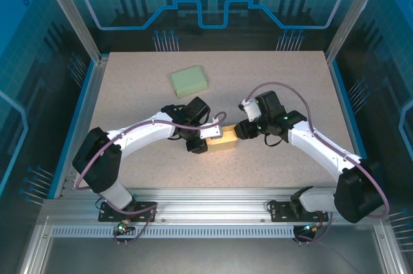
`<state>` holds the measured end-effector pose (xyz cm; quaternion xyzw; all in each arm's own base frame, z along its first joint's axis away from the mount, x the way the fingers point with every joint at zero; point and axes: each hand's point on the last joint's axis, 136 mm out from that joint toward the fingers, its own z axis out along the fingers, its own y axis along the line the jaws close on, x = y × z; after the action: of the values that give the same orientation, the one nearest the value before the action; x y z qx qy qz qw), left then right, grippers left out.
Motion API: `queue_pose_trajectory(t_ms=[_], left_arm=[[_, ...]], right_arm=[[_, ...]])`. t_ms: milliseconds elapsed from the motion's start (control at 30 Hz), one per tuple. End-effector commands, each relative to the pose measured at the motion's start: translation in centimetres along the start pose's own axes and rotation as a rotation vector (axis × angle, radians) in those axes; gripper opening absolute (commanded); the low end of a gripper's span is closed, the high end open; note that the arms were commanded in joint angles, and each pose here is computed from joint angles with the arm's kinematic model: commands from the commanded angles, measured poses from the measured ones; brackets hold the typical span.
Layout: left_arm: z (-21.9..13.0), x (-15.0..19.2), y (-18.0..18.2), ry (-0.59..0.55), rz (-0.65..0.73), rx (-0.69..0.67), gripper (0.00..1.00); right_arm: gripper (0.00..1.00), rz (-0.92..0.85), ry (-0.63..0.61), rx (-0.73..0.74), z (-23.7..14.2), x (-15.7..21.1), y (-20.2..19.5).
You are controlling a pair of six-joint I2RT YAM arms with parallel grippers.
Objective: Fold the paper box
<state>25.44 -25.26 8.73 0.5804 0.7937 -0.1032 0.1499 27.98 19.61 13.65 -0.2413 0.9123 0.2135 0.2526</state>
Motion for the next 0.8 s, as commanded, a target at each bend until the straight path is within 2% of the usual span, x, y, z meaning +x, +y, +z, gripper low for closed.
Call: queue_pose_trajectory(t_ms=[0,300,367,700,767], left_arm=[[0.3,0.1,0.4,0.008,-0.002,-0.001,0.40],[0.8,0.3,0.6,0.027,-0.014,-0.002,0.40],[0.9,0.4,0.6,0.031,-0.017,0.000,0.40],[1.1,0.3,0.8,0.035,-0.024,-0.006,0.39],[1.1,0.4,0.9,0.037,-0.028,-0.010,0.39]], right_arm=[[0.39,-0.030,-0.024,-0.041,-0.1,-1.3,1.0],[0.39,-0.018,-0.058,-0.043,-1.3,-1.9,1.6],[0.36,-0.018,-0.054,-0.039,-1.4,-1.7,1.7],[0.10,0.044,-0.012,-0.034,-0.4,-1.2,1.7],[0.07,0.062,0.000,-0.032,0.0,-1.1,2.0]])
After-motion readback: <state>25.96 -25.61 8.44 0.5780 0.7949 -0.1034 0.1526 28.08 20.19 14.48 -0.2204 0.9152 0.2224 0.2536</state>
